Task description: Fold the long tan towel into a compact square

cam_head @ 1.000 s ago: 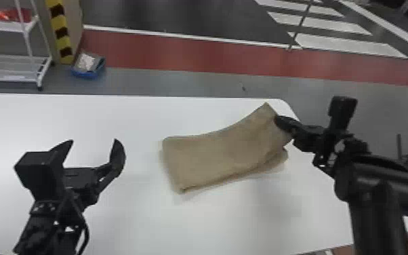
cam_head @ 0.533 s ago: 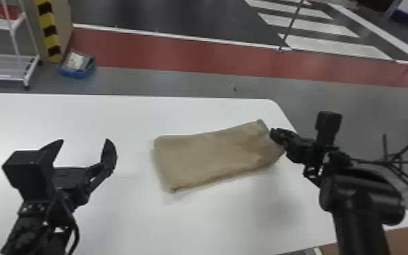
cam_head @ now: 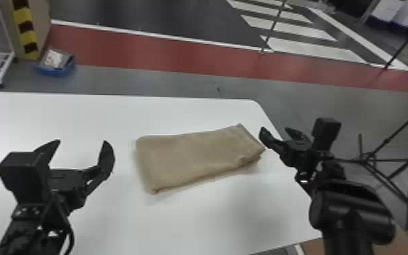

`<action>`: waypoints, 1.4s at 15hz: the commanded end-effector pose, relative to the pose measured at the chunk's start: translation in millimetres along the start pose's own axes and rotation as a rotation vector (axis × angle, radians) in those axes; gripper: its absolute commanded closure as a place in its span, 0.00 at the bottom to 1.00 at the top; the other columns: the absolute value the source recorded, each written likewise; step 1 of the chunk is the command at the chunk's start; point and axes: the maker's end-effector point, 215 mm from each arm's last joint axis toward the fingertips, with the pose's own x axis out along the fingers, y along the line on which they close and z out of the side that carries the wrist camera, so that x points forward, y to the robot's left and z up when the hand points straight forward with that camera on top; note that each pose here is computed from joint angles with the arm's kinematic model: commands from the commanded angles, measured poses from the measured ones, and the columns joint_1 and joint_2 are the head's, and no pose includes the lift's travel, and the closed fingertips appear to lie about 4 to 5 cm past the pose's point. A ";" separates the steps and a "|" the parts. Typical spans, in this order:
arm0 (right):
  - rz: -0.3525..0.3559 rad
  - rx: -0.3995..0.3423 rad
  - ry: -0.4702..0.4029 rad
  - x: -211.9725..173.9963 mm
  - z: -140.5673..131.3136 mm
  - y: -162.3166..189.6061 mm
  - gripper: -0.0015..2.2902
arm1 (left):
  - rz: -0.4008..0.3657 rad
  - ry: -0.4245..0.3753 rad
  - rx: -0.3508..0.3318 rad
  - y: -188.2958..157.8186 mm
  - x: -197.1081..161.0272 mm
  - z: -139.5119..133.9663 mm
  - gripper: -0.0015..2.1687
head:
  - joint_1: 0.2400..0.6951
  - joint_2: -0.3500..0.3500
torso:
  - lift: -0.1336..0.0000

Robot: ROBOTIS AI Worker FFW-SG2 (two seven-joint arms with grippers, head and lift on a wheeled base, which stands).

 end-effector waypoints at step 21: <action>0.455 0.050 0.125 -28.2 -103.3 191.1 0.98 | 0.079 -0.047 -0.008 28.6 8.5 7.0 0.07 | 1.00 0.20 | 0.08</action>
